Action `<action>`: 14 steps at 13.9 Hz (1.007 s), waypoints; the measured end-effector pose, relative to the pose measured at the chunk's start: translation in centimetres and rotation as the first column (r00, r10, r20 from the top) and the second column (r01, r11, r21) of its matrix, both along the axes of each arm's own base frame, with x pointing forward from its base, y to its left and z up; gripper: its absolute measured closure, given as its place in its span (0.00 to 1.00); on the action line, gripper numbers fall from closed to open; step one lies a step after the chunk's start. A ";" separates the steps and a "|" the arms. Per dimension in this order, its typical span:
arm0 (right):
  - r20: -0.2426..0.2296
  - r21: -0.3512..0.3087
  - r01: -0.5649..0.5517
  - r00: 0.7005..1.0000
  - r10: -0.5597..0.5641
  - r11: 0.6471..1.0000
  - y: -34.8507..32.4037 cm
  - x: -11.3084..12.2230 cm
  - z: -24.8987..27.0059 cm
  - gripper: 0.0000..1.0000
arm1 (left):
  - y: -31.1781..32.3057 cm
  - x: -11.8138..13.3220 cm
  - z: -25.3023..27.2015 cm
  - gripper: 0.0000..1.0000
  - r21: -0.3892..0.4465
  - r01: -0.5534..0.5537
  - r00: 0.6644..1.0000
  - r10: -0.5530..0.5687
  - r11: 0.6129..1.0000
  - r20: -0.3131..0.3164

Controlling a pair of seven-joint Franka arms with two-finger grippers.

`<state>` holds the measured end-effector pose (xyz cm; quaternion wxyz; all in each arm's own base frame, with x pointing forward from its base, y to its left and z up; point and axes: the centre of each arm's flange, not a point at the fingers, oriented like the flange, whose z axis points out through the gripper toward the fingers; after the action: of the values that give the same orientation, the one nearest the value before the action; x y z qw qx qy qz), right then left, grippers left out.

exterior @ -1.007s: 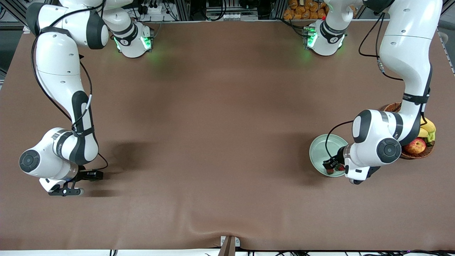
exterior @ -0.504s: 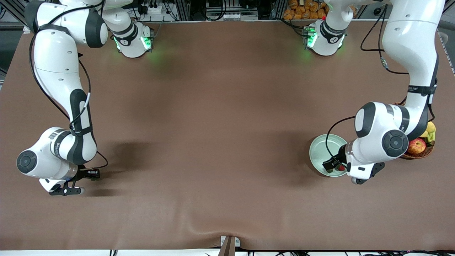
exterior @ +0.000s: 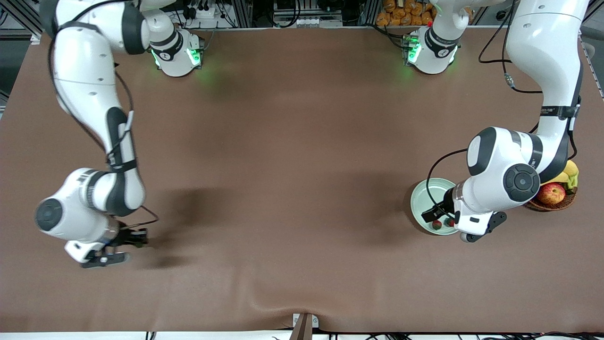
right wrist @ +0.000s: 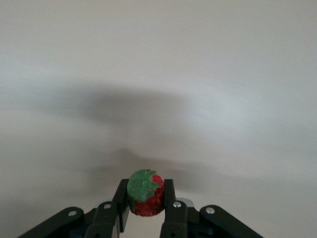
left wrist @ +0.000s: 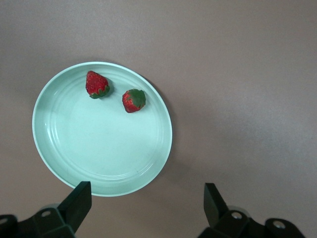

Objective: Collect all strawberries into plate
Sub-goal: 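Grasp the last strawberry with the right gripper and lift it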

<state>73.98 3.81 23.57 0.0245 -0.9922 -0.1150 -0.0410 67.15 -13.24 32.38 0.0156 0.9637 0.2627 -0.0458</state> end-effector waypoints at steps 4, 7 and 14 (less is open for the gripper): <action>0.026 0.065 -0.140 0.990 0.138 0.988 13.1 -0.3 3.6 0.68 | 0.3 -0.1 0.5 0.00 0.004 -0.004 1.000 0.004 1.000 -0.008; 0.041 0.086 -0.219 0.975 0.216 0.972 21.9 -2.4 4.4 0.68 | 0.4 -0.3 0.7 0.00 0.009 -0.002 1.000 0.002 1.000 -0.024; 0.088 0.147 -0.220 0.974 0.209 0.964 43.3 -11.8 1.2 0.68 | -0.2 -0.6 0.8 0.00 0.016 -0.030 0.999 0.030 0.999 -0.037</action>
<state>62.22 47.16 24.77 0.1022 -0.9668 -0.2190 -0.0824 66.51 -13.40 33.16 0.0040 0.9587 0.2776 -0.0615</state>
